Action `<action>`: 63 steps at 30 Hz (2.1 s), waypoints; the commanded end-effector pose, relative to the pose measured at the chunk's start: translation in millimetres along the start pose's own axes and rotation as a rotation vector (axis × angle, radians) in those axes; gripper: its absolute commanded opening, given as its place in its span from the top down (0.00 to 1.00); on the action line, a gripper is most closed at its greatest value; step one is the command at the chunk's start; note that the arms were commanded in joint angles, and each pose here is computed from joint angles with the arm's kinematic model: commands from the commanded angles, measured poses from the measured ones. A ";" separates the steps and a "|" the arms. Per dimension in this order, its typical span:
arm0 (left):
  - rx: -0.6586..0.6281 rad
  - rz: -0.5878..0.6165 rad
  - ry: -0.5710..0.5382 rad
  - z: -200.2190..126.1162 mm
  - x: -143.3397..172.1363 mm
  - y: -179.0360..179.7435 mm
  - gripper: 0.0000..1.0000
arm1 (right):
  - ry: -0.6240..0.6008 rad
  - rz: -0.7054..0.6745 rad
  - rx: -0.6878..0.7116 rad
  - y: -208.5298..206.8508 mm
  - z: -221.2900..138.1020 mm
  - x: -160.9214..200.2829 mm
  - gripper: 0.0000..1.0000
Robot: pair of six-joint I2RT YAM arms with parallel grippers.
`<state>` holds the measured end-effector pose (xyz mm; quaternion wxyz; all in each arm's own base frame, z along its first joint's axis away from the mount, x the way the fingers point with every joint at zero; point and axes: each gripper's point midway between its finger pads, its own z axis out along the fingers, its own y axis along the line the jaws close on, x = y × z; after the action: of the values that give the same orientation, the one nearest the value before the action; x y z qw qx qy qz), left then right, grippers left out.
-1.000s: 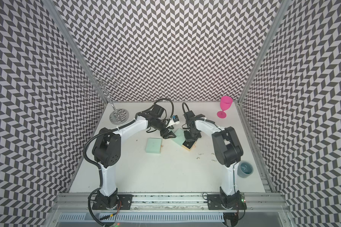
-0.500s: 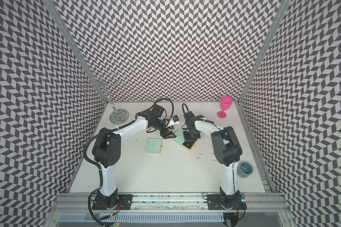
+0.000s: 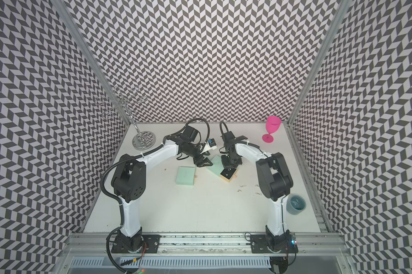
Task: Place the earrings into the drawer-style jewelry box
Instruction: Insert the earring into the inner lining, then close the drawer of the jewelry box.
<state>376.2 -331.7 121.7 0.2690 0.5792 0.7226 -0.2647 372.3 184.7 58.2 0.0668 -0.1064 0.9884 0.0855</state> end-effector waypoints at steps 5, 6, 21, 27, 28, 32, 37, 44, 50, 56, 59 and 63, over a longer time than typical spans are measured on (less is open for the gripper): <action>-0.071 0.056 -0.034 -7.6 -14.3 21.5 0.24 | -0.050 0.013 0.000 1.3 -42.3 7.1 0.90; -0.092 0.060 -0.035 -8.0 -14.2 27.2 0.24 | -0.056 0.024 0.005 -0.4 -45.5 9.3 0.90; -0.354 0.136 0.058 1.2 12.2 84.7 0.54 | -0.053 0.201 -0.049 -11.8 -31.2 93.9 0.92; -0.393 0.211 0.041 10.7 -16.0 94.7 0.61 | -0.081 0.234 -0.102 -5.5 -25.9 94.2 0.92; -0.395 0.221 0.043 14.1 -18.8 95.9 0.61 | -0.080 0.235 -0.104 -5.5 -24.1 94.2 0.92; -0.385 0.251 0.082 29.9 -15.3 98.5 0.63 | -0.086 0.237 -0.100 -6.9 -19.6 93.3 0.92; -0.338 0.320 0.141 50.7 -0.3 84.5 0.63 | -0.079 0.233 -0.088 -10.2 -13.2 92.5 0.92; -0.317 0.342 0.193 68.3 13.6 74.0 0.62 | -0.077 0.224 -0.069 -15.8 -9.6 88.6 0.92; -0.275 0.351 0.224 71.4 24.1 65.1 0.63 | -0.065 0.220 -0.067 -21.2 1.2 81.5 0.92; -0.233 0.332 0.247 74.7 36.9 56.5 0.63 | -0.049 0.222 -0.107 -14.1 10.6 76.0 0.92; -0.214 0.322 0.242 76.7 36.7 51.1 0.63 | -0.047 0.220 -0.123 -11.7 14.7 74.1 0.92; -0.198 0.329 0.229 77.6 30.8 46.9 0.63 | -0.066 0.209 -0.142 -7.7 15.3 64.2 0.92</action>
<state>437.7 -350.4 49.1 0.3002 0.6738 0.6729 -0.0556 294.4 157.5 25.2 0.0557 0.0024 0.9881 0.1436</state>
